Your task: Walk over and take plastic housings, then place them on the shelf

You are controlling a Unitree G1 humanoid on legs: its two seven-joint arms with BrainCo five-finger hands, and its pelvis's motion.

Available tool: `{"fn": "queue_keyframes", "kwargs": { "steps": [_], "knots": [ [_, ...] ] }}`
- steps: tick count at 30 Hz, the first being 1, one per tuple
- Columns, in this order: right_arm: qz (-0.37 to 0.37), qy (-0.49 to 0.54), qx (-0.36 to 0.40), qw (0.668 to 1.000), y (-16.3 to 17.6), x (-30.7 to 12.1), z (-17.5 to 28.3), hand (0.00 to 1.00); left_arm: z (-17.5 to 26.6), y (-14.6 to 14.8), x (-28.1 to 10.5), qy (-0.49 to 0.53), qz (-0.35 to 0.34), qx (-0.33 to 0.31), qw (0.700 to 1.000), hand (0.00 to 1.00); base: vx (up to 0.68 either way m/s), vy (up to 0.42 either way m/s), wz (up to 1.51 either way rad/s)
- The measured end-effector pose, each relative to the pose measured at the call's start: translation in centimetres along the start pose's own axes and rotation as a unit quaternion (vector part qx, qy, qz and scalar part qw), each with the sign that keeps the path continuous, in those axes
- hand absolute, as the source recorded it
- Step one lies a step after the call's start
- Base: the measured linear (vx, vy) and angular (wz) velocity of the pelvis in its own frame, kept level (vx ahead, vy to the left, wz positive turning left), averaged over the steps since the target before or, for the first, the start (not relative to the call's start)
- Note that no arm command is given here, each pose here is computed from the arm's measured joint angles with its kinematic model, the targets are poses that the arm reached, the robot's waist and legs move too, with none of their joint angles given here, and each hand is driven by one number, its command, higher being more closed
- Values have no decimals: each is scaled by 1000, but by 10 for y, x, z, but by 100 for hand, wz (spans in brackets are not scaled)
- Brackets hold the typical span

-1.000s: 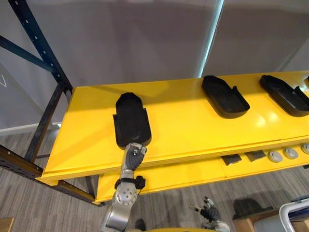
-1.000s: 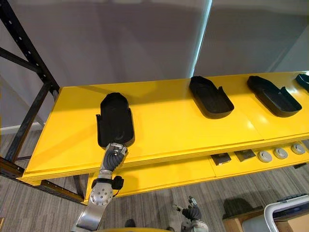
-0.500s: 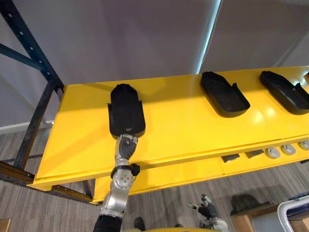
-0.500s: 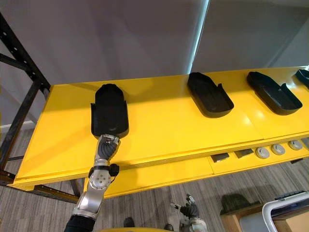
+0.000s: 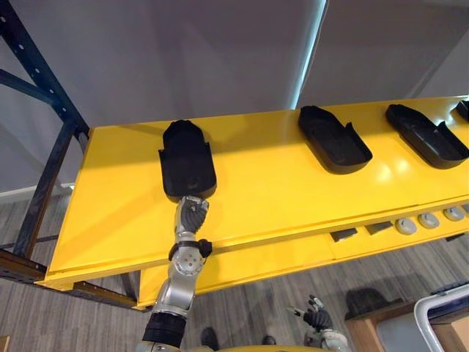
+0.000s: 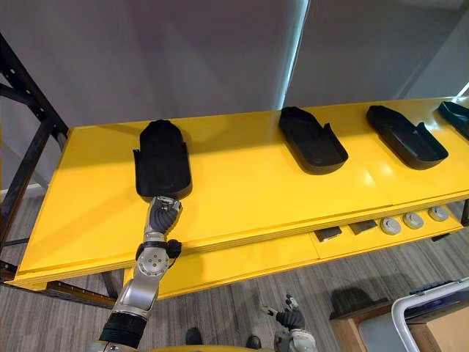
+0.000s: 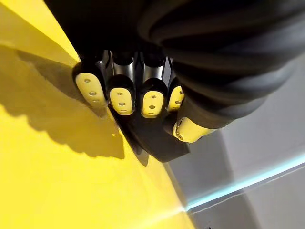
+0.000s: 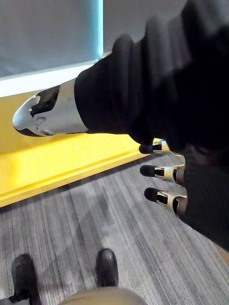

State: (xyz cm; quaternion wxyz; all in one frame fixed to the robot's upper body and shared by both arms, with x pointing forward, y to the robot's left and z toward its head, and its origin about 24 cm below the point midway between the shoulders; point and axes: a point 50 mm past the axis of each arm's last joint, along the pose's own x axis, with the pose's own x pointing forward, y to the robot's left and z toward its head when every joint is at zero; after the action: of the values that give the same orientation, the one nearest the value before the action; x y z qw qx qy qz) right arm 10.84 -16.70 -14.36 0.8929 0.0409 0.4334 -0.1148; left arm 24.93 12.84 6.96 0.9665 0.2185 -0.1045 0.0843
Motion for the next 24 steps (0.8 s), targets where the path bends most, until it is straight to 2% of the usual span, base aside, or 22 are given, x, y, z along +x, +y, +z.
{"fn": "queue_keyframes", "kwargs": {
  "steps": [2, 5, 9, 12, 16, 17, 18, 20, 21, 24],
  "knots": [
    [-1, 7, 0, 1000, 0, -1, -4, 0, 32, 11, -4, -79, 15, -30, 996, 100, 24, 14, 9],
    [-2, 6, 1, 1000, 0, -1, -4, 0, 74, 46, -12, -181, 80, -79, 977, 100, 20, 1, 25],
    [-1, 2, 1, 1000, 1, 0, -2, 0, 91, 114, -34, -250, 247, -116, 929, 100, 0, 4, 50],
    [-2, 2, 0, 1000, 0, 0, -2, 0, 75, 148, -51, -225, 343, -121, 904, 100, -35, 12, 33],
    [-2, 6, 0, 1000, 1, 0, -3, 0, 44, 172, -77, -148, 425, -132, 883, 100, -5, 2, 42],
    [-3, 7, -2, 1000, 1, 0, -3, 0, 16, 176, -92, -71, 453, -136, 878, 100, 2, 1, 24],
    [-2, 7, -2, 1000, 1, 0, -2, 0, 11, 176, -94, -58, 456, -135, 878, 100, 3, -2, 29],
    [0, 6, -5, 1000, 3, 1, -1, 0, -26, 172, -110, 46, 467, -130, 873, 100, 7, -6, 21],
    [2, 8, -11, 1000, 3, 1, -1, 0, -53, 164, -120, 124, 458, -137, 869, 0, 17, -4, 14],
    [10, 4, -20, 1000, 6, 3, 4, 0, -116, 133, -152, 313, 399, -138, 851, 0, 34, 3, -2]
  ]
}}
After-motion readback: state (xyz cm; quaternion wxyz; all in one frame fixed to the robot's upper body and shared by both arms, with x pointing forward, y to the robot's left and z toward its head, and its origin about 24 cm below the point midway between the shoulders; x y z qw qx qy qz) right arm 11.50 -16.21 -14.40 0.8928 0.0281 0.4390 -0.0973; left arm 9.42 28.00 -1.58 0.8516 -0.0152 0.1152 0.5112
